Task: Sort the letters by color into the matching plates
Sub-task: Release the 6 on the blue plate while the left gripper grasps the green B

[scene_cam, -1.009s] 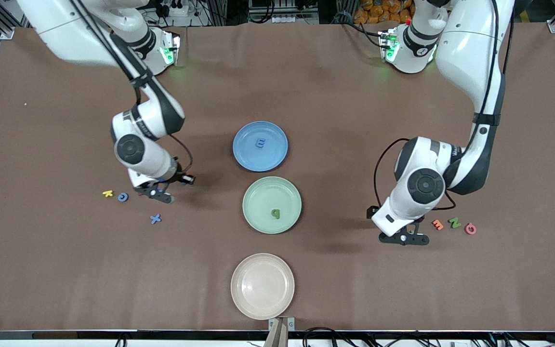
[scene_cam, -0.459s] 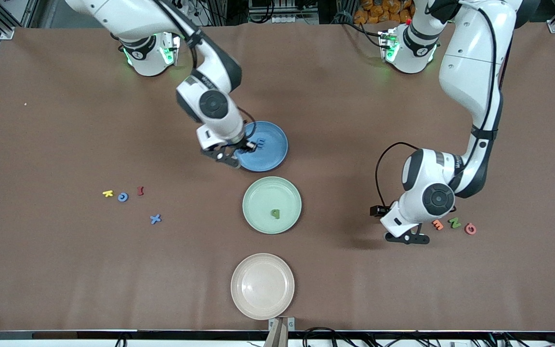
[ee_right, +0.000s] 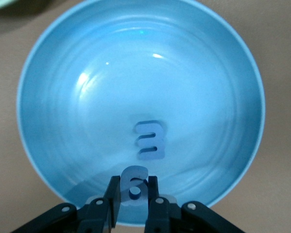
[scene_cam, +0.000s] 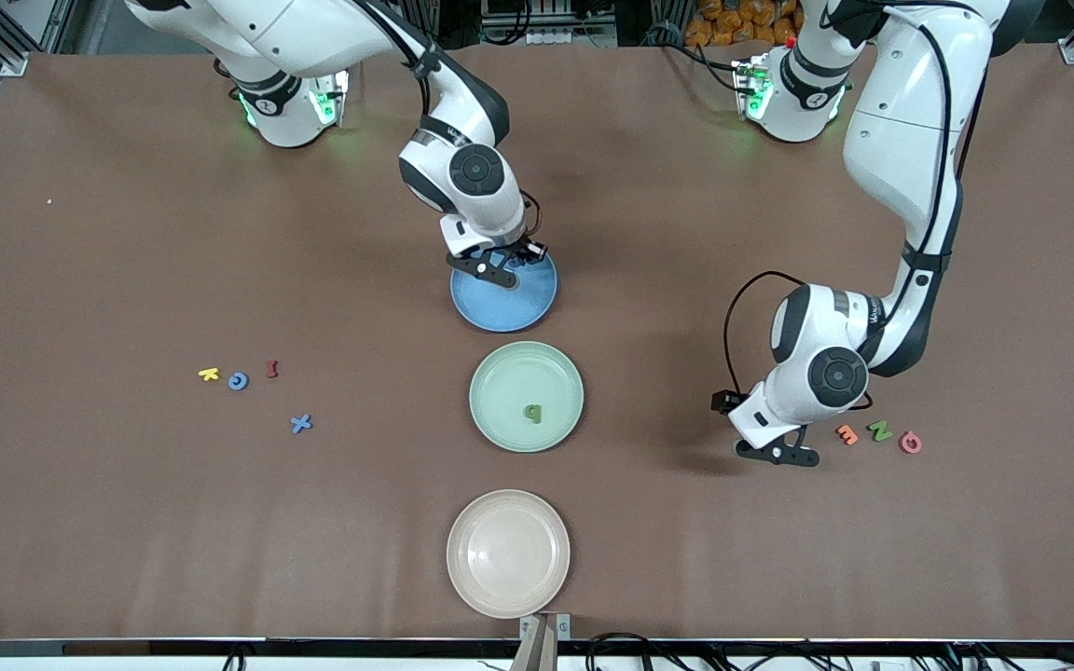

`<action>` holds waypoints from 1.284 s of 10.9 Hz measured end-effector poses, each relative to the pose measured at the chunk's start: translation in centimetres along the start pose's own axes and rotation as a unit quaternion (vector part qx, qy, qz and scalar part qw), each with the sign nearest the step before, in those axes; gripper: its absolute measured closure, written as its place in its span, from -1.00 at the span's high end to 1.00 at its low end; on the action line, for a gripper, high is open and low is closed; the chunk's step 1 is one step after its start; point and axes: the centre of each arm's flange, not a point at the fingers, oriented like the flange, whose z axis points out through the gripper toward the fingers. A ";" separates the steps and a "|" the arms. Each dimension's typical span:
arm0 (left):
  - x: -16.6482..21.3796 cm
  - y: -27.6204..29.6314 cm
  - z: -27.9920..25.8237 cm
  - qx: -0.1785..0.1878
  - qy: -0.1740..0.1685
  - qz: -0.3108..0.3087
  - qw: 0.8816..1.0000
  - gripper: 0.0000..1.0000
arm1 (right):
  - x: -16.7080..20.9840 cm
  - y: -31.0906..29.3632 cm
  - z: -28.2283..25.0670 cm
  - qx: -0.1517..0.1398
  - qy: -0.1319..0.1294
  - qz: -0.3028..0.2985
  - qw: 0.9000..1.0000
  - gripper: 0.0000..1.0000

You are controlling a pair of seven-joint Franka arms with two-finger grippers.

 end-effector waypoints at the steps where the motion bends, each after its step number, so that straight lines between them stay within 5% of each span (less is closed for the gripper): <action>1: 0.0 -0.1 0.0 0.000 0.001 0.003 1.000 1.00 | 0.2 0.2 0.8 -0.005 0.002 -0.002 1.000 -0.47; 7: 0.1 -0.5 0.2 0.002 0.012 0.019 1.000 1.00 | 1.7 0.7 1.6 -0.010 0.010 0.005 1.000 -0.43; 8: 0.0 -0.6 0.3 0.002 0.013 0.019 1.000 0.89 | 2.1 0.9 1.6 -0.011 0.009 0.009 1.000 -0.18; 12: -0.1 -1.0 0.1 0.002 0.023 0.018 1.000 -0.21 | 3.9 0.4 0.1 -0.008 0.013 0.020 1.000 0.88; 14: -0.1 -1.0 0.1 0.002 0.025 0.015 1.000 -0.30 | 7.6 1.2 -2.9 -0.016 0.021 0.002 1.000 0.79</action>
